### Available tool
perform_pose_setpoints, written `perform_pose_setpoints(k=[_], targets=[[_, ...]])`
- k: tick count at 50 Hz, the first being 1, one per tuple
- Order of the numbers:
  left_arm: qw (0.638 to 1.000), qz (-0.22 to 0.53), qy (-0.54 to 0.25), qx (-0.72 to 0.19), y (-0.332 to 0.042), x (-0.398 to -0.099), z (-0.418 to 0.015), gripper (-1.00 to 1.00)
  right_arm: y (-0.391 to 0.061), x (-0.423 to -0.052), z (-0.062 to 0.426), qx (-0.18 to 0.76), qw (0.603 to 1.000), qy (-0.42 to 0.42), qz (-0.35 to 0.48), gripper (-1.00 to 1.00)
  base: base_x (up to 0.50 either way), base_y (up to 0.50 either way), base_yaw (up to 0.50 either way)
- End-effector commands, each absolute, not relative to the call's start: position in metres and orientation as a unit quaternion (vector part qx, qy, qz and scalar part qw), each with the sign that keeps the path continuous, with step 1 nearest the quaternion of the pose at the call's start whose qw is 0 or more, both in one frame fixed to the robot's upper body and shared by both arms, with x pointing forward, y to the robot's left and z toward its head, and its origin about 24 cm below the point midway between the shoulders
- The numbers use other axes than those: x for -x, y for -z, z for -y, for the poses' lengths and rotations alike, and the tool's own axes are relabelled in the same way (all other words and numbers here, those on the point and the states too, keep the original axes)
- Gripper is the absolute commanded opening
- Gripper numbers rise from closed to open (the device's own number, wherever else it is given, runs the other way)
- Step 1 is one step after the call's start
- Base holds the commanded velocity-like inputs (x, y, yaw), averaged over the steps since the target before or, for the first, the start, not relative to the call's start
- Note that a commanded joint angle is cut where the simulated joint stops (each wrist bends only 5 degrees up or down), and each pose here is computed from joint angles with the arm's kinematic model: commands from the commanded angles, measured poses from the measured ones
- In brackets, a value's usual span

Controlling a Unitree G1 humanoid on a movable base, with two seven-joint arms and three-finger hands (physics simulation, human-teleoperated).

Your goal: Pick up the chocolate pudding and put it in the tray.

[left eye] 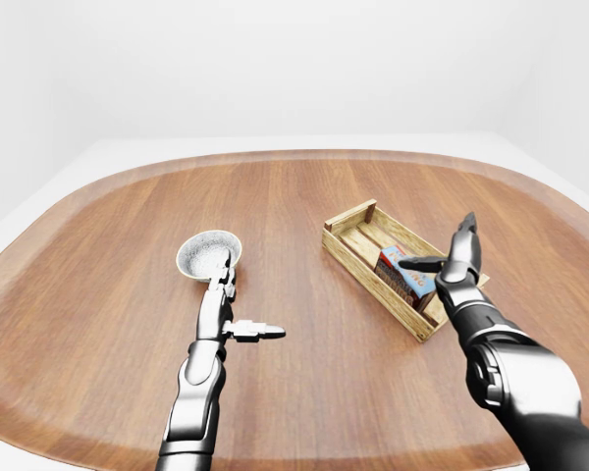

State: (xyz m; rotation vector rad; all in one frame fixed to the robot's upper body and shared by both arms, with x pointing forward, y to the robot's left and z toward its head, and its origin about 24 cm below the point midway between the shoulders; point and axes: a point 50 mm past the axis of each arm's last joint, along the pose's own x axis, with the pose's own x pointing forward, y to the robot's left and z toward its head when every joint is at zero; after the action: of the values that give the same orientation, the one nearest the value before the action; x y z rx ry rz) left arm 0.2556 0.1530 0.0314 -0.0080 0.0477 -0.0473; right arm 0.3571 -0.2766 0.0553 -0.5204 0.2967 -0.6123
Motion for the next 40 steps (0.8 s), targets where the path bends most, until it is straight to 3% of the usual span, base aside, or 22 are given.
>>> perform_pose_setpoints(k=[1,40], targets=[[0.999,-0.027,0.023,0.009,-0.03,-0.256,-0.153,1.0,-0.082,-0.368,0.282,0.255,0.911,0.304,-0.111,1.0,0.0,0.0,0.0],[0.999,-0.03,0.019,0.014,-0.032,-0.258,-0.154,1.0,-0.254,-0.397,0.303,0.217,0.923,0.304,0.088,1.0,0.0,0.0,0.0]])
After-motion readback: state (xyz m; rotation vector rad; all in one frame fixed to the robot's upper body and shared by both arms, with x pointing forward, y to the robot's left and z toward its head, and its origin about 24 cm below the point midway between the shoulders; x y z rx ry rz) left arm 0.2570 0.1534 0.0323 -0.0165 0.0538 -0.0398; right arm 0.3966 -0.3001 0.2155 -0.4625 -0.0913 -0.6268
